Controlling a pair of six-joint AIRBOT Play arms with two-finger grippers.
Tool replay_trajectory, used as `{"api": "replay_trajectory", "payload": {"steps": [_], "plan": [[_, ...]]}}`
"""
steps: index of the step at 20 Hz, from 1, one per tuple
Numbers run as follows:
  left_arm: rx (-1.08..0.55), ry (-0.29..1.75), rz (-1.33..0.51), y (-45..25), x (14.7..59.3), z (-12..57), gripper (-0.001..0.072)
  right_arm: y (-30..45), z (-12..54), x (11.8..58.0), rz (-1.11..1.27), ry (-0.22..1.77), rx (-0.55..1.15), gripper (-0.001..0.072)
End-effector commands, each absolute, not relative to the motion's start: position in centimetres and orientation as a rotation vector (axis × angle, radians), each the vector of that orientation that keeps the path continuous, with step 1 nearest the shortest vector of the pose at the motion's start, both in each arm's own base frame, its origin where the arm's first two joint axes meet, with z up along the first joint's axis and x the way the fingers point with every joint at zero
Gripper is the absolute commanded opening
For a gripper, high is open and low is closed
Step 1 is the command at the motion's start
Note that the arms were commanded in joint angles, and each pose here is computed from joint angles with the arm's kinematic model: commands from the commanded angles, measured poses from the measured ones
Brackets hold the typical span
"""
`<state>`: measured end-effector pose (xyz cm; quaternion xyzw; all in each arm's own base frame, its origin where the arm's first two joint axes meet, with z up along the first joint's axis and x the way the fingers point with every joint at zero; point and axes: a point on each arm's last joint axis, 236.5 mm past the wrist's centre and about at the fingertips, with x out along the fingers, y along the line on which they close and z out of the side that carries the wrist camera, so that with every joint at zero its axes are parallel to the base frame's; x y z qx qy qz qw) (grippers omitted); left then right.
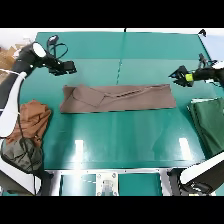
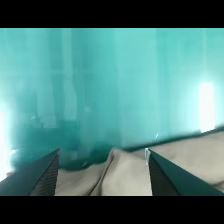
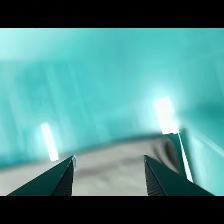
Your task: Fold the shirts.
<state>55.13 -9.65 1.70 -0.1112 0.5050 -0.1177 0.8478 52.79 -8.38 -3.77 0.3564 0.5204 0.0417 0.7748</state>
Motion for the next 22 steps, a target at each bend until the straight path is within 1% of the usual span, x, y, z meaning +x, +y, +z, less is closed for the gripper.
{"api": "replay_trajectory", "payload": {"steps": [1,2,3,4,9,10,11,12,13,15,18,22], "plan": [[-0.248,1.186,-0.241,-7.4,52.9,2.0,0.0611,-11.4,-5.5,48.1,0.153,1.285,0.713,0.0509],[-0.247,1.22,-0.244,-7.2,52.1,1.7,0.0543,-11.4,-6.5,46.9,0.181,1.328,0.721,0.0512],[-0.251,1.246,-0.249,-7.2,51.6,1.5,0.0215,-11.2,-7.5,46.1,0.216,1.362,0.718,0.0513],[-0.251,1.262,-0.253,-7.3,51.2,1.4,0.0033,-11.0,-8.4,45.7,0.238,1.38,0.711,0.0514],[-0.32,1.272,-0.324,-9.7,50.7,2.1,0.0024,-7.0,-12.0,45.0,0.333,1.492,0.711,0.051],[-0.312,1.273,-0.336,-10.4,50.6,2.1,0.0024,-6.3,-12.4,44.9,0.353,1.504,0.698,0.0451],[-0.299,1.276,-0.351,-11.2,50.4,2.0,0.0024,-5.7,-12.7,45.0,0.366,1.512,0.687,0.0335],[-0.279,1.274,-0.374,-12.4,50.3,1.9,0.0024,-5.6,-12.7,45.0,0.369,1.513,0.685,0.0188],[-0.265,1.269,-0.394,-13.9,50.3,1.7,0.0024,-5.6,-12.5,45.2,0.369,1.507,0.682,0.002],[-0.236,1.237,-0.447,-17.9,50.6,1.2,0.0024,-6.1,-11.4,45.7,0.361,1.482,0.67,0.0015],[-0.215,1.189,-0.552,-26.0,50.3,-0.6,0.0024,-6.6,-7.6,46.3,0.356,1.413,0.623,0.0014],[-0.213,1.158,-0.735,-38.1,46.9,-4.5,0.0024,-5.0,0.0,44.9,0.436,1.358,0.576,0.0015]]}}
